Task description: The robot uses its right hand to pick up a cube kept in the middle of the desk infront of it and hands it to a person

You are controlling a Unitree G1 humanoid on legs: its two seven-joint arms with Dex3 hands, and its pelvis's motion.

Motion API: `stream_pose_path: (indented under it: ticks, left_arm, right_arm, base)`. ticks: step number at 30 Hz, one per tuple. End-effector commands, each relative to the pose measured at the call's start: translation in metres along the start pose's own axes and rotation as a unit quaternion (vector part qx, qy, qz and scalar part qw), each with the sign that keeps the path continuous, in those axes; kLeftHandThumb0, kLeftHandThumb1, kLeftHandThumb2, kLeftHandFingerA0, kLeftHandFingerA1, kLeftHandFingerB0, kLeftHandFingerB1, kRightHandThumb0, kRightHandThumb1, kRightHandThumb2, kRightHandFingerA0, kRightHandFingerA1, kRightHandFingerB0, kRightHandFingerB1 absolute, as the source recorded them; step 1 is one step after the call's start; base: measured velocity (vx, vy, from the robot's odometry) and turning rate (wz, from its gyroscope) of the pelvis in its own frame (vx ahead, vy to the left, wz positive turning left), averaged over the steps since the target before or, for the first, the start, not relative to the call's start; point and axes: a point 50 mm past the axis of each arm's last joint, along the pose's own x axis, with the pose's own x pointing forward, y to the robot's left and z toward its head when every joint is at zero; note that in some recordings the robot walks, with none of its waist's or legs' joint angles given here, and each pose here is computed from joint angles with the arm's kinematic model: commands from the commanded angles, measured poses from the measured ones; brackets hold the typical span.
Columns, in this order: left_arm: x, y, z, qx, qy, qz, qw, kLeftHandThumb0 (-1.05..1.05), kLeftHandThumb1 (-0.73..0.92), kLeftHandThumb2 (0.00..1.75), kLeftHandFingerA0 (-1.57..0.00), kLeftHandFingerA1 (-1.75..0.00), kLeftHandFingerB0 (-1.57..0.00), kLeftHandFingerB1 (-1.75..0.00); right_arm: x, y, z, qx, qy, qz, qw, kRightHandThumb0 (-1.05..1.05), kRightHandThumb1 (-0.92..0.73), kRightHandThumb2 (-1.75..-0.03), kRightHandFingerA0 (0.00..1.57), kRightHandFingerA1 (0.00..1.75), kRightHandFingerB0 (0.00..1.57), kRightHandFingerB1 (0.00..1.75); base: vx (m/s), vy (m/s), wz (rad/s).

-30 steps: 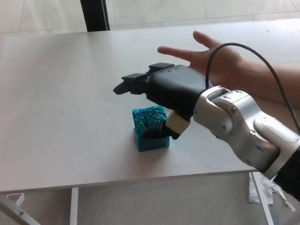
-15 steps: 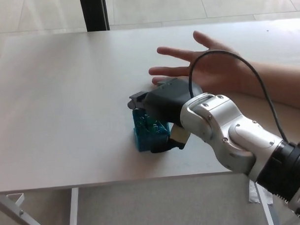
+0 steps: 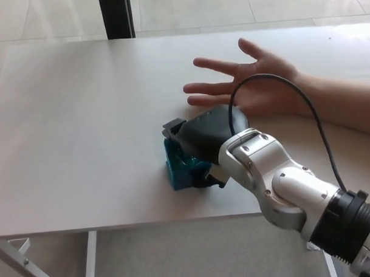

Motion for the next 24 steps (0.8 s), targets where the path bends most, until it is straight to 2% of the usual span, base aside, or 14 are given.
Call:
stream_pose_path:
  ticks: [1,3,4,6,7,8,9,13,17,18,19,20,21,24]
  left_arm:
    - [-0.001,0.001,0.000,0.015,-0.011,-0.002,1.000,-0.74,0.66,0.60,-0.68,-0.51,-0.53,-0.41]
    - [-0.001,0.001,0.000,0.021,-0.013,-0.003,1.000,-0.72,0.69,0.61,-0.65,-0.53,-0.50,-0.41]
    - [-0.001,0.001,-0.001,0.029,-0.012,-0.001,1.000,-0.71,0.71,0.61,-0.65,-0.51,-0.48,-0.41]
    - [-0.001,0.001,-0.001,0.029,-0.012,-0.001,0.999,-0.71,0.71,0.61,-0.65,-0.51,-0.48,-0.41]
    - [-0.001,0.001,-0.001,0.027,-0.013,-0.001,1.000,-0.72,0.55,0.96,-0.61,-0.63,-0.42,-0.55]
    - [-0.002,0.001,-0.002,0.024,-0.014,-0.002,1.000,-0.72,0.55,0.96,-0.61,-0.63,-0.42,-0.55]
    - [-0.002,0.001,-0.002,0.024,-0.013,-0.001,1.000,-0.72,0.70,0.61,-0.68,-0.53,-0.50,-0.42]
    - [-0.002,0.002,-0.002,0.024,-0.013,0.002,1.000,-0.71,0.71,0.61,-0.67,-0.51,-0.50,-0.41]
    - [-0.002,0.004,0.000,0.018,-0.011,0.008,1.000,-0.69,0.71,0.61,-0.67,-0.51,-0.51,-0.42]
    - [-0.002,0.005,0.000,0.023,-0.013,0.009,1.000,-0.70,0.71,0.62,-0.66,-0.51,-0.51,-0.42]
    - [-0.002,0.005,0.000,0.028,-0.014,0.009,0.999,-0.71,0.71,0.62,-0.67,-0.52,-0.51,-0.42]
    - [-0.002,0.006,0.000,0.025,-0.013,0.010,1.000,-0.71,0.71,0.62,-0.66,-0.52,-0.51,-0.42]
    - [-0.002,0.006,-0.001,0.020,-0.011,0.009,1.000,-0.71,0.71,0.62,-0.66,-0.52,-0.51,-0.42]
    - [-0.002,0.006,0.000,0.027,-0.009,0.011,1.000,-0.71,0.72,0.62,-0.67,-0.51,-0.50,-0.42]
  right_arm:
    - [-0.007,0.033,-0.005,0.001,0.029,-0.085,0.996,-0.31,-0.67,-0.66,0.78,1.57,0.46,0.42]
    - [-0.008,0.039,-0.004,-0.005,0.033,-0.110,0.993,-0.29,-0.68,-0.66,0.87,1.68,0.63,0.60]
    - [-0.011,0.045,-0.007,0.020,0.042,-0.129,0.991,-0.35,-0.64,-0.61,0.79,1.67,0.84,0.73]
    - [-0.011,0.046,-0.008,0.022,0.043,-0.133,0.990,-0.35,-0.64,-0.61,0.79,1.67,0.84,0.73]
    - [-0.012,0.050,-0.010,0.018,0.048,-0.150,0.987,-0.42,-0.56,-0.60,0.81,1.69,0.92,0.74]
    - [-0.014,0.055,-0.012,0.012,0.053,-0.171,0.984,-0.42,-0.56,-0.60,0.81,1.69,0.92,0.74]
    - [-0.015,0.057,-0.014,0.014,0.055,-0.171,0.984,-0.39,-0.56,-0.58,0.80,1.70,0.90,0.83]
    - [-0.019,0.064,-0.020,0.029,0.054,-0.174,0.983,-0.43,-0.58,-0.58,0.85,1.75,0.90,0.80]
    - [-0.024,0.054,-0.028,0.051,0.053,-0.205,0.976,-0.31,-0.66,-0.62,0.85,1.72,0.87,0.90]
    - [-0.024,0.049,-0.031,0.053,0.052,-0.211,0.975,-0.29,-0.68,-0.62,0.82,1.72,0.81,1.04]
    - [-0.025,0.043,-0.033,0.063,0.050,-0.225,0.971,-0.30,-0.66,-0.60,0.81,1.73,0.82,0.99]
    - [-0.025,0.035,-0.036,0.075,0.048,-0.239,0.967,-0.35,-0.63,-0.60,0.82,1.72,0.86,0.80]
    - [-0.026,0.027,-0.040,0.084,0.047,-0.252,0.963,-0.35,-0.63,-0.60,0.82,1.72,0.86,0.80]
    - [-0.027,0.003,-0.048,0.097,0.040,-0.282,0.954,-0.31,-0.66,-0.62,0.83,1.71,0.80,1.05]
  base:
    - [0.00,0.000,0.00]
    - [0.00,0.000,0.00]
    - [0.00,0.000,0.00]
    - [0.00,0.000,0.00]
    - [0.00,0.000,0.00]
    - [0.00,0.000,0.00]
    - [0.00,0.000,0.00]
    - [0.00,0.000,0.00]
    - [0.00,0.000,0.00]
    - [0.00,0.000,0.00]
    - [0.00,0.000,0.00]
    - [0.00,0.000,0.00]
    - [0.00,0.000,0.00]
    - [0.00,0.000,0.00]
